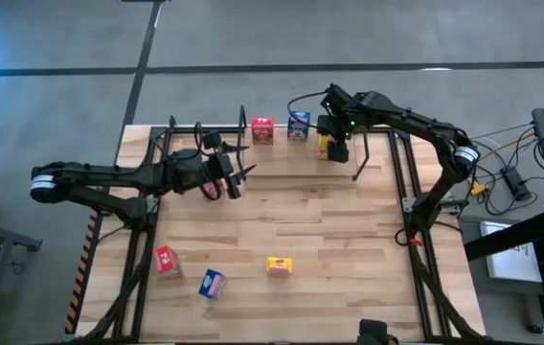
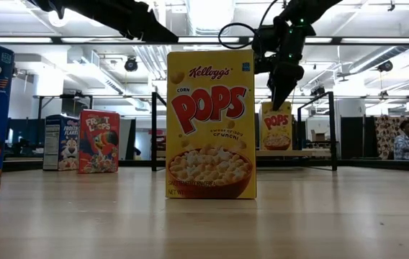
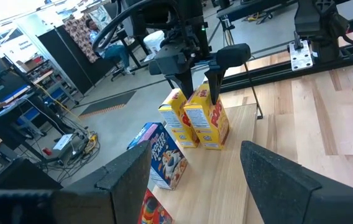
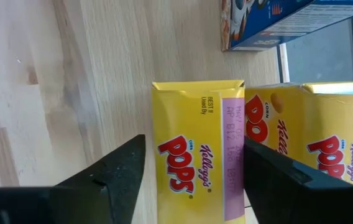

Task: Stack cereal on shelf
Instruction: Put the right yellow cereal box on the shelf aligned with the other yellow cereal box, then put the top red cereal box on the shelf aligned with the other red cereal box

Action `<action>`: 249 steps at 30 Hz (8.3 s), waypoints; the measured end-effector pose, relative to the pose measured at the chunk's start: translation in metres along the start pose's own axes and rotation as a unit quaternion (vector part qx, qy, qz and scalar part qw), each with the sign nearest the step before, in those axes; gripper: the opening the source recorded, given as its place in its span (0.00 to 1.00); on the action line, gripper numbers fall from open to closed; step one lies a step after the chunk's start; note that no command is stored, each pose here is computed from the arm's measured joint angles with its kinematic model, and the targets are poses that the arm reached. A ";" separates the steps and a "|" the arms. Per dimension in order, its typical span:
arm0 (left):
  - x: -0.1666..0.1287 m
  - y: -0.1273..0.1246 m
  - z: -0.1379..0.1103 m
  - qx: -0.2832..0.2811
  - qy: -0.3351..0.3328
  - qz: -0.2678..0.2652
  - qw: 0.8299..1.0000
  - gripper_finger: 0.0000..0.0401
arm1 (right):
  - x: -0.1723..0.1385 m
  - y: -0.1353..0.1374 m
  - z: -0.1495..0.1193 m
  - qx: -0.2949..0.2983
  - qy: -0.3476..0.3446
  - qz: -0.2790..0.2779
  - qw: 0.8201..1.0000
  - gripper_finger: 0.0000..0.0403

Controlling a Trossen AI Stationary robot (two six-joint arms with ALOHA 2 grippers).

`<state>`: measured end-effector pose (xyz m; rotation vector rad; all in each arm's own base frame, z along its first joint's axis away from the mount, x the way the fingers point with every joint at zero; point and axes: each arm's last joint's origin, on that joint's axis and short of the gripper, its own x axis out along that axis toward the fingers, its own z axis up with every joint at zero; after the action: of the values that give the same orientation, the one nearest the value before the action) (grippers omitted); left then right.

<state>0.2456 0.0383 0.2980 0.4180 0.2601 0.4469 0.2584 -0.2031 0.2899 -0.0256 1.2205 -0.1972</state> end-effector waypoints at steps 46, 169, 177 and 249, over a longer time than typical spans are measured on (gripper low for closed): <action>0.000 -0.002 -0.006 -0.112 0.038 -0.006 0.993 0.58 | -0.033 0.157 -0.050 -0.092 -0.469 0.051 0.877 0.14; -0.025 0.008 0.006 -0.266 0.490 -0.006 0.830 0.58 | -0.037 0.159 -0.085 -0.150 -0.594 -0.133 0.779 0.51; -0.021 0.013 -0.012 -0.252 0.556 0.029 0.792 0.58 | -0.036 0.159 -0.086 -0.150 -0.593 -0.132 0.780 0.51; -0.005 -0.003 -0.076 -0.215 0.554 0.062 0.802 0.40 | -0.036 0.159 -0.086 -0.143 -0.594 -0.127 0.781 0.51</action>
<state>0.2173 0.0586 0.2304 -0.3367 1.2528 0.8318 0.1883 -0.0338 0.2742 -0.5135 -0.0513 -0.1757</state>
